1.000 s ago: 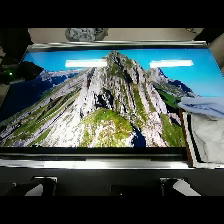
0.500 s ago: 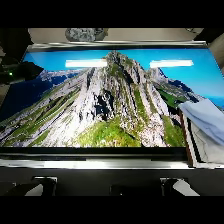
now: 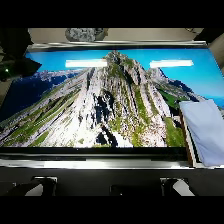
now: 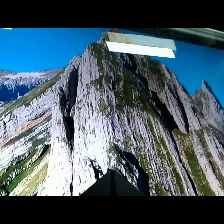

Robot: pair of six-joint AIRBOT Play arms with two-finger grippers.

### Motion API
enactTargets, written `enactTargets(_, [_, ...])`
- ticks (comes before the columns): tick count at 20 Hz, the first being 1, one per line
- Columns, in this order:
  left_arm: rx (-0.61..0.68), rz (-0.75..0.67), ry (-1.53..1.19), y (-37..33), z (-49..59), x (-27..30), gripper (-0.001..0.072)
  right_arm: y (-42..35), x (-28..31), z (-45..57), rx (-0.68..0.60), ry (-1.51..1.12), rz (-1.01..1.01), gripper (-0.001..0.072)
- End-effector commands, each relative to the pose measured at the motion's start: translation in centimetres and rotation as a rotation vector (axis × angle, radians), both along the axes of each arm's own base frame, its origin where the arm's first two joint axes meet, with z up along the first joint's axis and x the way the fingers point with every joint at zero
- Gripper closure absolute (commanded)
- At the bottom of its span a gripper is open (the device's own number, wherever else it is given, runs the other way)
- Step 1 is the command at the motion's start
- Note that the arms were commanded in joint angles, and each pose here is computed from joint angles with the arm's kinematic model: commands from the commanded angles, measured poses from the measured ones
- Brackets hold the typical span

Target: Fold the shirts.

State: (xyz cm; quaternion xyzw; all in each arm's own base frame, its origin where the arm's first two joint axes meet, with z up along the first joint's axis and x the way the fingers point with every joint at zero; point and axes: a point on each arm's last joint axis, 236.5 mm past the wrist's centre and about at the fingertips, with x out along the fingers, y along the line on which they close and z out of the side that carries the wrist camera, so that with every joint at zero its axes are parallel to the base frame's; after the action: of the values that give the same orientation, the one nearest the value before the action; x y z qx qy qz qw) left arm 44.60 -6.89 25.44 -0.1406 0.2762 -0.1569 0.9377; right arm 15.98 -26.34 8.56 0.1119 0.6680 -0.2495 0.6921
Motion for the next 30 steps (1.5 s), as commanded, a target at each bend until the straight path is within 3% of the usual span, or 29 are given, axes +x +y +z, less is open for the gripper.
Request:
enactTargets(1, [0.016, 0.004, -0.096, 0.2, 4.3, 0.2, 0.0684, -7.5, 7.0, 13.4, -0.492, -0.320, 0.129, 0.0029])
enactTargets(3, [0.096, 0.059, -0.120, 1.7, 5.5, 1.2, 0.0685, -6.1, 13.4, 22.7, -0.734, -0.546, 0.276, 0.0048])
enactTargets(4, [0.166, 0.115, -0.077, 3.0, 4.4, 2.0, 0.0685, -3.4, 16.7, 24.6, -0.765, -0.618, 0.375, 0.0048])
enactTargets(5, [0.267, 0.170, 0.008, 4.6, 2.0, 2.4, 0.0685, 0.2, 19.9, 24.5, -0.734, -0.657, 0.478, 0.0048])
enactTargets(7, [0.458, 0.208, 0.260, 6.6, -5.0, 1.3, 0.0676, 9.2, 25.0, 19.3, -0.510, -0.624, 0.653, 0.0049])
enactTargets(8, [0.494, 0.177, 0.409, 6.4, -8.9, -0.2, 0.0559, 13.2, 25.9, 15.1, -0.363, -0.541, 0.709, 0.0050])
enactTargets(9, [0.508, 0.135, 0.595, 6.0, -13.0, -2.7, 0.0239, 17.2, 26.1, 10.1, -0.202, -0.423, 0.785, 0.0049])
enactTargets(10, [0.514, 0.095, 0.762, 5.4, -16.4, -5.8, 0.0026, 21.0, 25.0, 5.4, -0.019, -0.295, 0.856, 0.0047])
enactTargets(12, [0.516, 0.012, 0.920, 4.0, -20.7, -10.5, 0.0024, 27.1, 21.6, -0.6, 0.317, -0.087, 0.965, 0.0048])
enactTargets(13, [0.493, 0.031, 0.886, 3.5, -21.6, -11.3, 0.0026, 28.4, 21.0, -1.7, 0.364, -0.046, 0.992, 0.0048])
enactTargets(16, [0.425, 0.106, 0.763, 2.9, -21.7, -11.9, 0.0026, 28.7, 22.4, -2.0, 0.271, -0.065, 1.027, 0.0048])
enactTargets(30, [0.423, 0.106, 0.748, 2.9, -21.1, -12.0, 0.0025, 28.8, 22.4, -1.9, 0.281, -0.071, 1.021, 0.0047])
